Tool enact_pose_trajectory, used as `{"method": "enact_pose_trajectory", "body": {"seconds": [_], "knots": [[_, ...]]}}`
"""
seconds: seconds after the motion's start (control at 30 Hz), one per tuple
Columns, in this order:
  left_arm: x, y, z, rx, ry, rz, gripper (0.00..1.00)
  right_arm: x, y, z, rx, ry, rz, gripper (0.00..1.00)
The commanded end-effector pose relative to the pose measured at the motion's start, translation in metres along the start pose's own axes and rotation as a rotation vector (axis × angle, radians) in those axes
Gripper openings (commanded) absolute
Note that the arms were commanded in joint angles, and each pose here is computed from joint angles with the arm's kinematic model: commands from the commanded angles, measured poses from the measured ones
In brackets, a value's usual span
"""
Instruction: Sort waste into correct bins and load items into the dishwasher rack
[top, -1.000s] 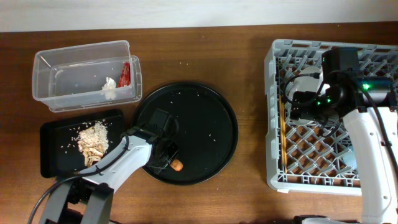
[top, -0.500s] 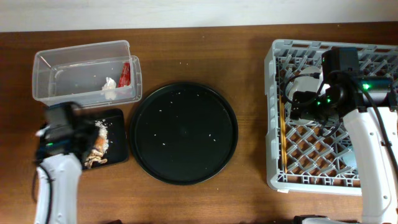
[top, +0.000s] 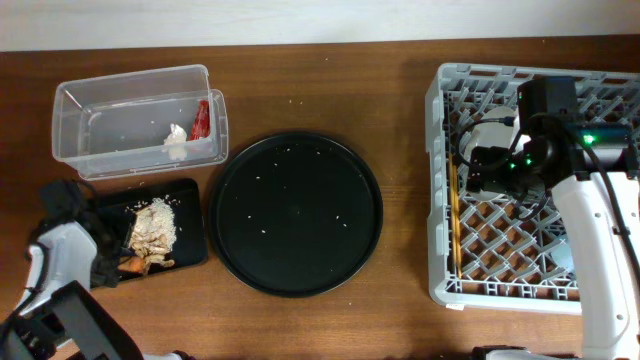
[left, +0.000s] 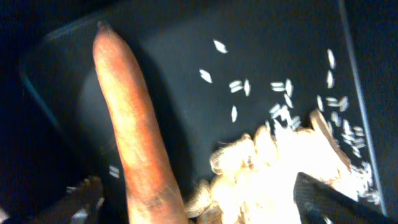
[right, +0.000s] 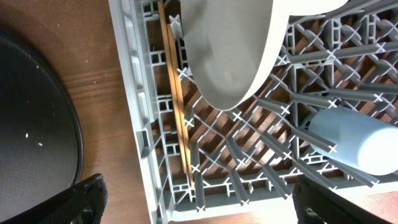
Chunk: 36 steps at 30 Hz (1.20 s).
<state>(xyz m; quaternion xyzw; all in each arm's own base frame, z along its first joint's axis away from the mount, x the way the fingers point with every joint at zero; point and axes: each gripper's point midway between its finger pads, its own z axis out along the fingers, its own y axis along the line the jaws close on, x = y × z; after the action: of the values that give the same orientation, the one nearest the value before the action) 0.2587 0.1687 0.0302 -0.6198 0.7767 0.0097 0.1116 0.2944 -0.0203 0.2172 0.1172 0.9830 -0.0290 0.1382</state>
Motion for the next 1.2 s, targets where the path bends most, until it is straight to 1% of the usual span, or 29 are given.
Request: {"method": "enact_pose_trajectory", "body": {"seconds": [0.0, 0.03, 0.1, 0.13, 0.17, 0.2, 0.23, 0.27, 0.3, 0.33, 0.37, 0.43, 0.5, 0.57, 0.67, 0.7, 0.73, 0.83, 0.93, 1.17], "knots": [[-0.02, -0.056, -0.053, 0.195, -0.023, 0.138, 0.99, -0.005, 0.007, -0.001, -0.047, -0.018, 0.008, 0.99], [-0.021, -0.079, -0.074, 0.272, -0.05, 0.232, 0.99, -0.011, 0.018, -0.002, -0.109, -0.037, -0.002, 0.98], [-0.006, -0.124, -0.11, 0.403, -0.088, 0.485, 0.99, -0.024, 0.051, -0.009, -0.295, -0.089, -0.077, 0.98], [0.017, -0.146, -0.123, 0.475, -0.079, 0.654, 0.99, -0.028, 0.066, -0.013, -0.384, -0.11, -0.128, 0.98], [0.037, -0.157, -0.13, 0.515, -0.07, 0.777, 0.99, -0.03, 0.076, -0.015, -0.438, -0.12, -0.163, 0.98], [0.067, -0.166, -0.133, 0.531, -0.059, 0.943, 0.99, -0.029, 0.082, -0.014, -0.472, -0.119, -0.212, 0.98], [0.097, -0.164, -0.132, 0.506, -0.028, 1.098, 0.99, -0.024, 0.074, -0.006, -0.421, -0.084, -0.223, 0.98], [0.116, -0.154, -0.129, 0.454, 0.006, 1.173, 0.99, -0.019, 0.064, 0.001, -0.364, -0.051, -0.215, 0.98], [0.137, -0.135, -0.125, 0.379, 0.07, 1.262, 0.99, -0.012, 0.056, 0.006, -0.318, -0.007, -0.207, 0.98], [0.15, -0.117, -0.124, 0.323, 0.133, 1.315, 0.99, -0.004, 0.053, 0.008, -0.308, 0.027, -0.204, 0.98], [0.164, -0.09, -0.124, 0.241, 0.231, 1.363, 0.99, 0.005, 0.052, 0.009, -0.305, 0.062, -0.202, 0.98], [0.171, -0.067, -0.127, 0.181, 0.312, 1.367, 0.99, 0.013, 0.05, 0.009, -0.302, 0.094, -0.198, 0.99], [0.171, -0.058, -0.134, 0.175, 0.32, 1.366, 0.99, 0.024, 0.048, 0.009, -0.3, 0.094, -0.177, 0.99], [0.168, -0.062, -0.148, 0.251, 0.222, 1.349, 0.99, 0.036, 0.045, 0.005, -0.307, 0.005, -0.183, 0.99], [0.163, -0.065, -0.178, 0.44, -0.016, 1.32, 0.99, 0.056, 0.035, -0.013, -0.308, -0.242, -0.198, 0.99], [0.162, -0.063, -0.19, 0.523, -0.12, 1.307, 0.99, 0.063, 0.028, -0.021, -0.289, -0.319, -0.196, 0.98], [0.161, -0.059, -0.199, 0.599, -0.218, 1.294, 0.99, 0.073, 0.024, -0.027, -0.282, -0.377, -0.196, 0.98], [0.16, -0.044, -0.227, 0.749, -0.417, 1.26, 0.99, 0.094, 0.017, -0.053, -0.292, -0.502, -0.199, 0.98], [0.159, -0.029, -0.255, 0.828, -0.524, 1.236, 0.99, 0.1, 0.015, -0.067, -0.298, -0.571, -0.2, 0.98], [0.159, -0.027, -0.257, 0.836, -0.535, 1.233, 0.99, 0.1, 0.015, -0.066, -0.298, -0.569, -0.2, 0.98]]}}
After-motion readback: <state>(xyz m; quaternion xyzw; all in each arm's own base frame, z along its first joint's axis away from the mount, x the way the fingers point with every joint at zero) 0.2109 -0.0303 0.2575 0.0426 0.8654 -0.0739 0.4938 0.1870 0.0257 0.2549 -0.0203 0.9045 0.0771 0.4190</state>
